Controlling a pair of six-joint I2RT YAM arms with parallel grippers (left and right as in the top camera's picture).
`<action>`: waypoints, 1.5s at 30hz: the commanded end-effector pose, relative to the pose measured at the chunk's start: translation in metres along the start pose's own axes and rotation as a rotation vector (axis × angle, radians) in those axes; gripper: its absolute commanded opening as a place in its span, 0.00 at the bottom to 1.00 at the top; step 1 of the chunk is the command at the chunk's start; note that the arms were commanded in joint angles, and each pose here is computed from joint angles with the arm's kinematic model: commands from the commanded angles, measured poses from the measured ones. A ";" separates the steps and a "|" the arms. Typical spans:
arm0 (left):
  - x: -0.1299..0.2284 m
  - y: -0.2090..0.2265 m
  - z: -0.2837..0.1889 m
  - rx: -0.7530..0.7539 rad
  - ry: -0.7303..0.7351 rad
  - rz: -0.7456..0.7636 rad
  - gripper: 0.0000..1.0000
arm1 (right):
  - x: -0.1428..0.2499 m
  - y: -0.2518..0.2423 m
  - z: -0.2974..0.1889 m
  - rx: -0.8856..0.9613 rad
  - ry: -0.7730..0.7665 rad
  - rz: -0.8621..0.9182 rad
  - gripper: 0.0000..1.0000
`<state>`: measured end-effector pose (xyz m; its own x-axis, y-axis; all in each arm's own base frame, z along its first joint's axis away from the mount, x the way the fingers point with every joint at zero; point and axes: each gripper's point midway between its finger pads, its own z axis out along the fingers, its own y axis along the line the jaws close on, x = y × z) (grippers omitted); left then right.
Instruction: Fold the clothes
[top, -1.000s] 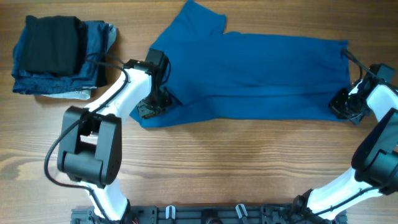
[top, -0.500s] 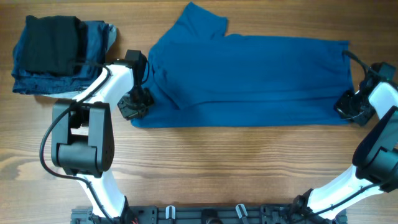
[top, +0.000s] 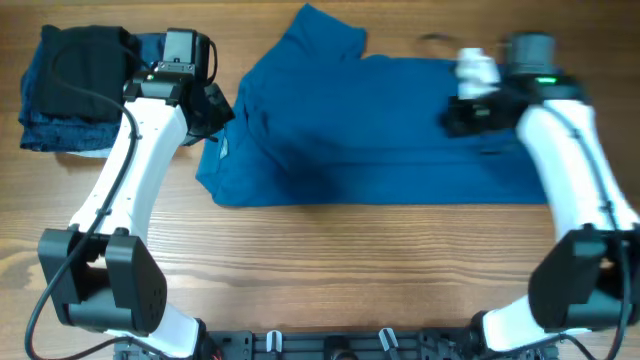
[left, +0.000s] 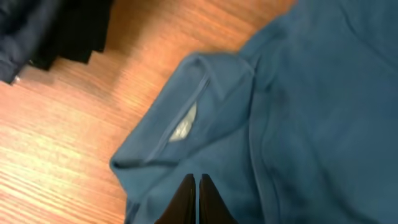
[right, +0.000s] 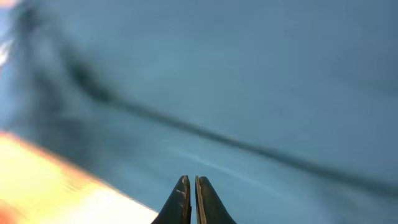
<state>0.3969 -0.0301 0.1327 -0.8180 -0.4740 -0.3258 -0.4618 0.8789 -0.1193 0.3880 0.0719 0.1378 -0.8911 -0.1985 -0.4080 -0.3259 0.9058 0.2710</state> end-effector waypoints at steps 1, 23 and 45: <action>-0.027 0.032 -0.002 -0.099 -0.087 -0.048 0.04 | -0.005 0.075 0.034 -0.045 0.037 -0.285 0.04; -0.067 0.129 0.004 -0.101 -0.083 -0.343 0.24 | 0.024 0.221 0.181 0.165 0.022 -0.885 0.36; -0.066 0.124 0.005 -0.077 -0.070 -0.342 0.30 | -0.032 0.194 0.176 0.368 -0.111 -0.775 0.04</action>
<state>0.3925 0.1111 0.1363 -0.5877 -0.7287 -0.3515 -0.7316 0.6642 -0.1537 0.3802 0.3262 0.0354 -0.3867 -0.8317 -0.3984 -0.7601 0.5321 -0.3730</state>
